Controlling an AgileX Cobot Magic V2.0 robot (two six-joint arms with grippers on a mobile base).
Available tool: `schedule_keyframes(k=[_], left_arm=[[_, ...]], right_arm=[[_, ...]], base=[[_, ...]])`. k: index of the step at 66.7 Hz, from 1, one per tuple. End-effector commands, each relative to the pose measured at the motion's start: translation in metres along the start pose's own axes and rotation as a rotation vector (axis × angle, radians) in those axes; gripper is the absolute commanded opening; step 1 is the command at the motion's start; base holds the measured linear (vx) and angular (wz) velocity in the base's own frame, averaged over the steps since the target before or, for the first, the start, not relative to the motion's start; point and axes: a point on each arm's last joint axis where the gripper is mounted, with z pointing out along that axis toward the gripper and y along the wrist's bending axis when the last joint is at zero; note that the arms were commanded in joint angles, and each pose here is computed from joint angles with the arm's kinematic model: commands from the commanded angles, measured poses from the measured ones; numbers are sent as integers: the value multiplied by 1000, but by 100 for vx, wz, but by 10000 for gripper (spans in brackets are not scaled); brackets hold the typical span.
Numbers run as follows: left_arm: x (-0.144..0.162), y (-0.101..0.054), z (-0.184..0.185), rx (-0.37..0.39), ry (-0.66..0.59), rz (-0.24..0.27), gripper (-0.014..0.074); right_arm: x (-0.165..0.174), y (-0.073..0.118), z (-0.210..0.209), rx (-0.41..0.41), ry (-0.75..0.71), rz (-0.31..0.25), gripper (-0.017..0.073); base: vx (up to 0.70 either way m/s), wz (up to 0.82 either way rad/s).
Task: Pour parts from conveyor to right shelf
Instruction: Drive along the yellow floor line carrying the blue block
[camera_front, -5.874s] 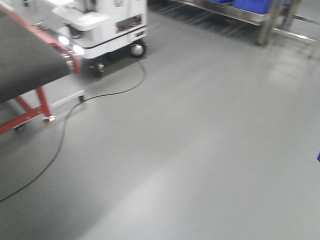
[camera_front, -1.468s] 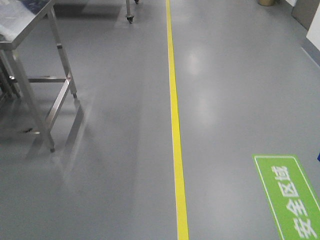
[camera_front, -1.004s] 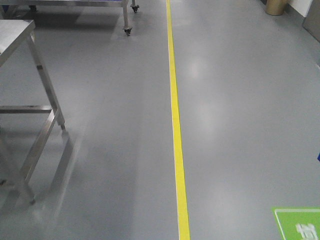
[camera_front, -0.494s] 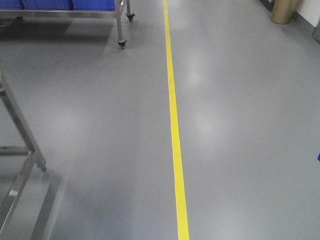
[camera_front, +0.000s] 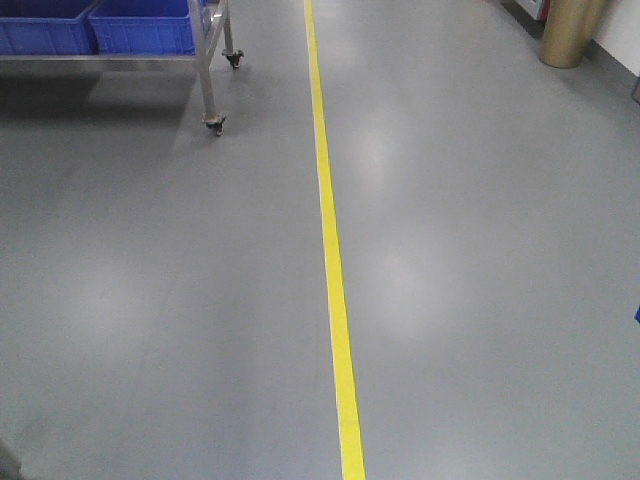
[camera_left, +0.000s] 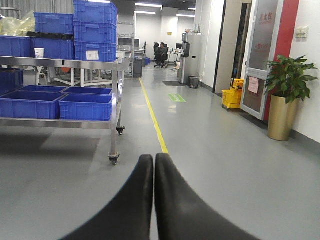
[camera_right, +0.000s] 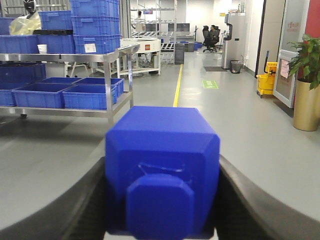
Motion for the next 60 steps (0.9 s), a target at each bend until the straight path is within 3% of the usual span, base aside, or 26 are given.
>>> schedule_keyframes(k=[1,60], left_arm=[[1,0,0,14,-61,-16,-6],[1,0,0,14,-61,-16,-6]], right_arm=[[-16,0,-1,1,-97,-14,-4],[-15,0,-1,2,-85,-14,-4]], base=[[80,-4],[77,2]])
